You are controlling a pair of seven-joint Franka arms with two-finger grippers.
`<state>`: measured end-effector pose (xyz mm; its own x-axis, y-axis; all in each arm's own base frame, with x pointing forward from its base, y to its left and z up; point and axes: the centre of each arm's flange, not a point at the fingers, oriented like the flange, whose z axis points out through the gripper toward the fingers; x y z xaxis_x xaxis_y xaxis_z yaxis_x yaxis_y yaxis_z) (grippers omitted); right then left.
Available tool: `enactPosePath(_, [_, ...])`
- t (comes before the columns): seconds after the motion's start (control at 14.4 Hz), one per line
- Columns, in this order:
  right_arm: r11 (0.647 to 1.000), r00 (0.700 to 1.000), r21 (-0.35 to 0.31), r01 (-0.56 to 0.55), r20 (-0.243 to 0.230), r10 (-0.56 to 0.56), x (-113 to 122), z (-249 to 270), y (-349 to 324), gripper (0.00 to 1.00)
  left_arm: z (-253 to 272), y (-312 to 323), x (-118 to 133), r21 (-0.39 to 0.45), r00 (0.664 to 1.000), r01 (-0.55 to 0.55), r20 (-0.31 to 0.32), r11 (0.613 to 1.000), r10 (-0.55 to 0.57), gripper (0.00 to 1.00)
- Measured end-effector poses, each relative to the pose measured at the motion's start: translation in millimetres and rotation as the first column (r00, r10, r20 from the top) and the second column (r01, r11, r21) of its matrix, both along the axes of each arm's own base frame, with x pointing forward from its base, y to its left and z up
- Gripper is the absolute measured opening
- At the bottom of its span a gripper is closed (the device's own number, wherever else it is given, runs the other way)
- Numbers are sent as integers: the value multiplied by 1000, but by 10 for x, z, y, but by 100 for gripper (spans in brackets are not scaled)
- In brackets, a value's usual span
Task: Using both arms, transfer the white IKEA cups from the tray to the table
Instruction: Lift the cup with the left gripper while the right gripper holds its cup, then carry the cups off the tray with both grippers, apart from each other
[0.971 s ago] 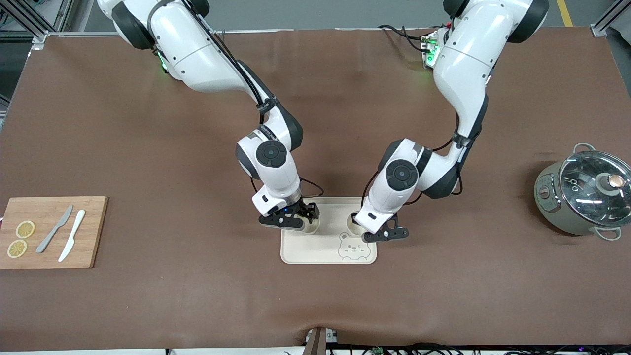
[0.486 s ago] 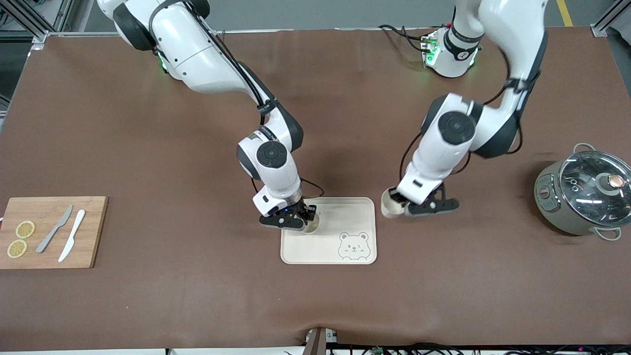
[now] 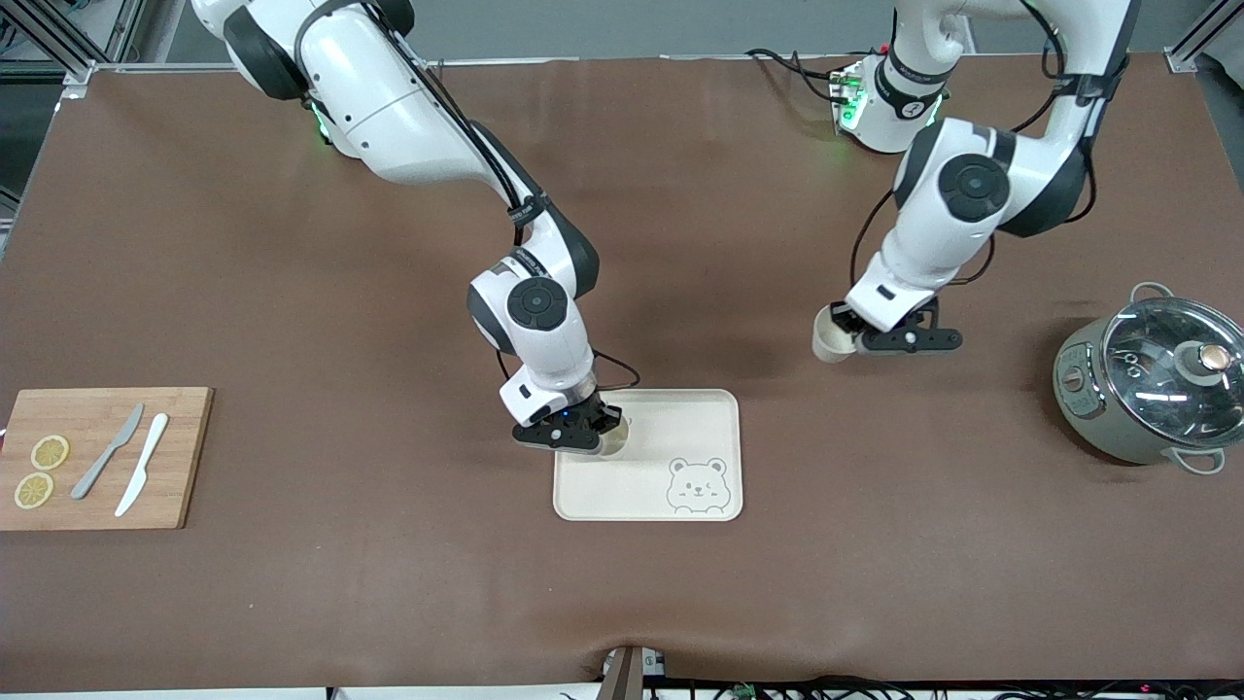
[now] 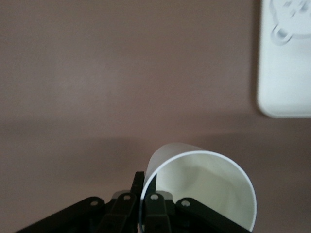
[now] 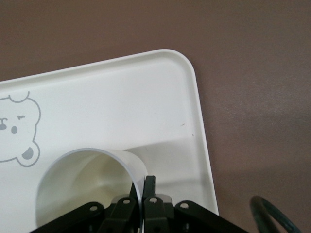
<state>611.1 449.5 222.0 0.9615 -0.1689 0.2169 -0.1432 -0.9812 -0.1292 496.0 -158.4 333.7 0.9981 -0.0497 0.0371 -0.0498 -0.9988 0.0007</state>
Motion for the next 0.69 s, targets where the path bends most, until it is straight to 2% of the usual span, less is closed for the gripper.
enactPosePath(0.14, [1000, 1000, 3, -1, 5, 1, 7, 27, 14, 4, -80, 337, -120, 7, 999, 21, -25, 1000, -21, 4])
enactPosePath(0.28, [1000, 1000, -1, 15, 17, -15, 109, 198, -47, 4, -162, 556, -166, 11, 999, 30, -41, 999, -29, 4])
enactPosePath(0.35, [999, 999, -21, 33, 5, -33, 192, 376, -158, 4, -201, 645, -166, 10, 998, 35, -47, 999, -35, 4])
enactPosePath(0.56, [994, 999, -108, -8, -50, 3, 427, 1328, -792, 4, -371, 908, -141, -47, 997, 41, -70, 998, -44, 4])
enactPosePath(0.69, [989, 995, -135, -51, -94, 39, 497, 1975, -1408, 4, -526, 1105, -118, -72, 996, 49, -76, 996, -54, 4])
